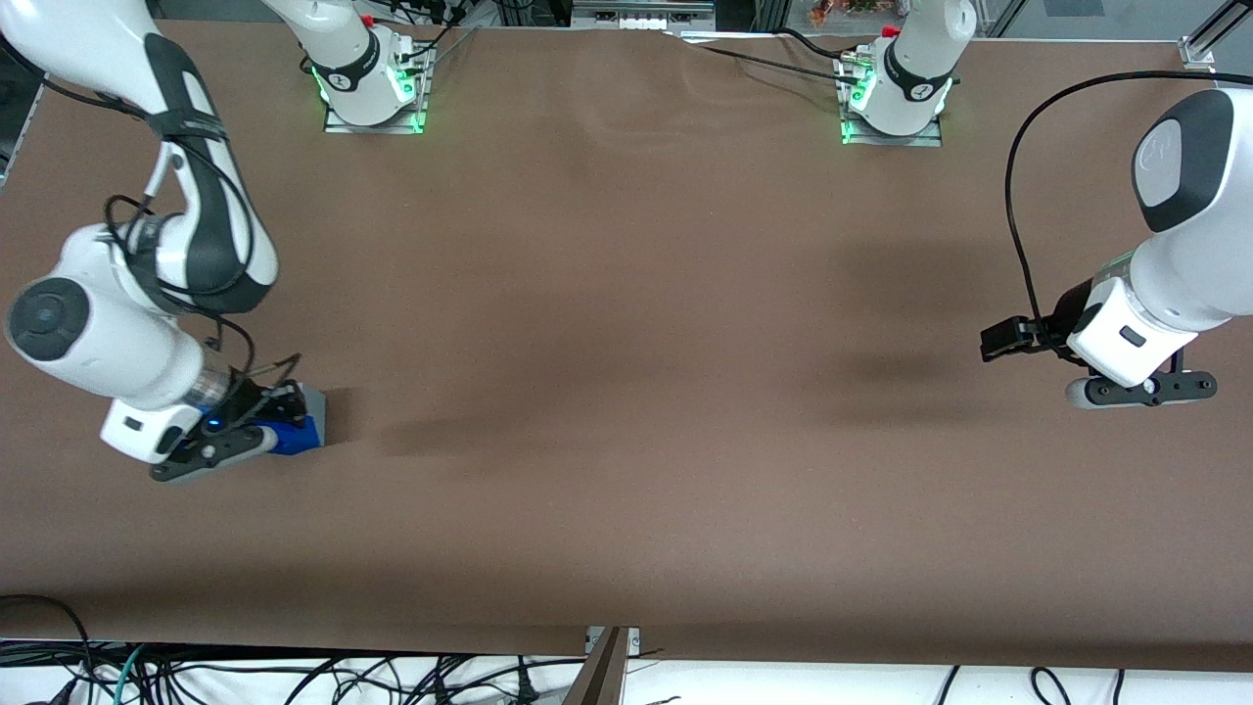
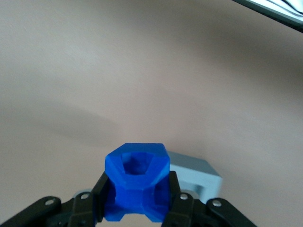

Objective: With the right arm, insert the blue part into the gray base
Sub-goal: 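Carry the blue part over the gray base's hollow center, then lower the blue part into the gray base's opening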

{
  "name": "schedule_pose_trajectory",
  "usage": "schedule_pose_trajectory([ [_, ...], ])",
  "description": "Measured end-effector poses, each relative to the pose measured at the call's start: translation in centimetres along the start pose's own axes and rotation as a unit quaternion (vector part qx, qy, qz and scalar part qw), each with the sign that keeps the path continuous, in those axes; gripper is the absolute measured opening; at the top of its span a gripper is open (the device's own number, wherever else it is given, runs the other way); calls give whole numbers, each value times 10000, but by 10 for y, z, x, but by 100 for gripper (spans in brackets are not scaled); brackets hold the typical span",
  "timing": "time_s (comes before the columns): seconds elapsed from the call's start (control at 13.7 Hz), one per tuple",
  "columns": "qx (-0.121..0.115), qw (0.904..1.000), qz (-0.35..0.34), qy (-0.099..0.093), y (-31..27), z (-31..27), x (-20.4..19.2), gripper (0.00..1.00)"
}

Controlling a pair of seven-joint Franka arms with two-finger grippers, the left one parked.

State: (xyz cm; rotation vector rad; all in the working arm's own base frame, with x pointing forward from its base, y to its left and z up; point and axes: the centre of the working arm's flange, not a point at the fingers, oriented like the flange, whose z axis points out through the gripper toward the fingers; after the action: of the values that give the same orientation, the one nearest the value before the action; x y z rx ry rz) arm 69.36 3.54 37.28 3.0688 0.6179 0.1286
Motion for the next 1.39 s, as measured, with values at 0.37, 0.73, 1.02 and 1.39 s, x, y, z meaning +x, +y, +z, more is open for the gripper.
schedule_pose_trajectory([
  [0.37, -51, 9995, 89, -292, 37, 21, -30, 50],
  [0.73, -83, 9974, 585, -412, 55, 41, -49, 50],
  [1.02, -90, 9933, 1065, -449, 54, 45, -52, 50],
  [1.39, -116, 9920, 1205, -353, 51, 60, -57, 50],
])
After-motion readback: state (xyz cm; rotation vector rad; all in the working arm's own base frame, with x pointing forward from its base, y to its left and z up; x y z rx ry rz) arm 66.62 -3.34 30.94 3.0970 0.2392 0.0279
